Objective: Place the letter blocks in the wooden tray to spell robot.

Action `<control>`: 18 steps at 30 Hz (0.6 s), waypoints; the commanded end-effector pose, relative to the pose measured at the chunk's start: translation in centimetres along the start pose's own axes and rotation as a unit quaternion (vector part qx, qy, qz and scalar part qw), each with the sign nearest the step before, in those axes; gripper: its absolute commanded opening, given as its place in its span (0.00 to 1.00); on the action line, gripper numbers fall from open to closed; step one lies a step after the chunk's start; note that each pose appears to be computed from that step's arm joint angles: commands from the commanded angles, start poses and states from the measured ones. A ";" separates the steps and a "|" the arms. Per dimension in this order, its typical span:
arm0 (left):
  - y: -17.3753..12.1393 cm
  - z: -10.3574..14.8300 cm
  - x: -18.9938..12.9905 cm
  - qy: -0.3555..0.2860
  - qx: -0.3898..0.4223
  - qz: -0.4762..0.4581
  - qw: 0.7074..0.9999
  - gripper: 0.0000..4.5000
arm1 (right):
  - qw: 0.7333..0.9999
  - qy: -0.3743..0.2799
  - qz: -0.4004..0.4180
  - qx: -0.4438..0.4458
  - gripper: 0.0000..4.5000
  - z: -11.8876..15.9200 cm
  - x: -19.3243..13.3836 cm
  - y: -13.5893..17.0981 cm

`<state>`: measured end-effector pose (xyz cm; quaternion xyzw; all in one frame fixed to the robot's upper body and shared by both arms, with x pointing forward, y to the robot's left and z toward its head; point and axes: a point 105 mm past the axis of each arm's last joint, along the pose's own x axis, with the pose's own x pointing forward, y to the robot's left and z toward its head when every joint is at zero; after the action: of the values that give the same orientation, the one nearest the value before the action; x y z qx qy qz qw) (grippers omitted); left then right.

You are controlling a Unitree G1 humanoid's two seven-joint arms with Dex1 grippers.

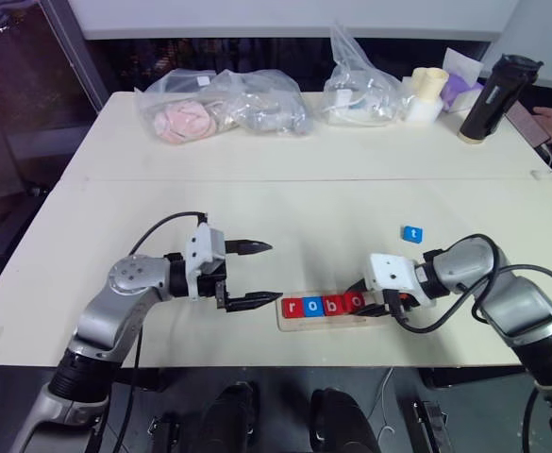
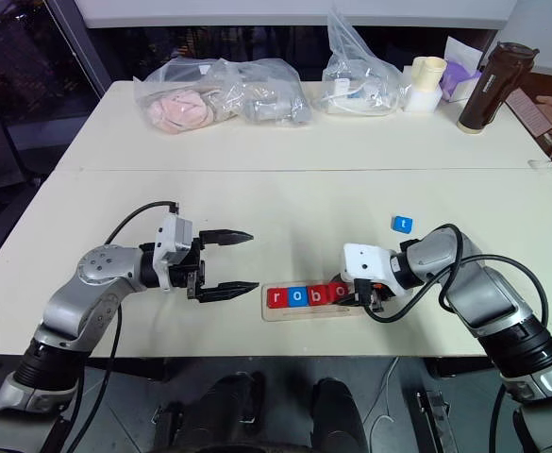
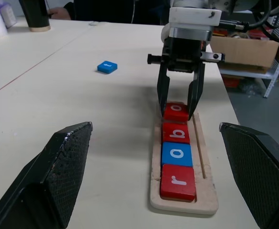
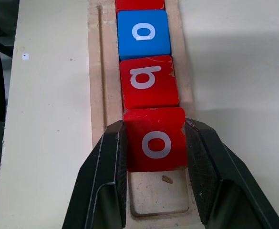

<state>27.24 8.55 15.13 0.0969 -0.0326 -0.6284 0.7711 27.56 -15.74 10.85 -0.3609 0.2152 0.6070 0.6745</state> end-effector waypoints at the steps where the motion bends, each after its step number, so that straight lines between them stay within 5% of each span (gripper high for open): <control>1: 0.3 1.1 -0.1 -0.013 0.023 0.005 1.000 1.00 | 1.000 -0.010 0.001 -0.020 0.25 1.1 -0.1 0.0; 7: 0.4 1.1 -0.1 -0.012 0.024 0.007 1.000 1.00 | 1.000 -0.012 0.000 -0.019 0.25 1.2 0.0 -0.1; 8: 0.4 1.0 -0.1 -0.012 0.024 0.007 1.000 1.00 | 1.000 -0.012 0.000 -0.019 0.49 1.1 0.0 -0.1; 13: 0.4 1.0 -0.1 -0.012 0.024 0.007 1.000 1.00 | 1.000 -0.012 -0.002 -0.018 0.99 1.1 0.0 -0.1; 18: 0.5 1.0 -0.1 -0.011 0.024 0.008 1.000 1.00 | 0.999 -0.025 -0.014 -0.019 0.99 2.0 -0.6 -0.5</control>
<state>27.41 8.53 15.23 0.0972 -0.0356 -0.6247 0.7739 27.51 -15.38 10.93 -0.3526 0.2154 0.6078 0.6781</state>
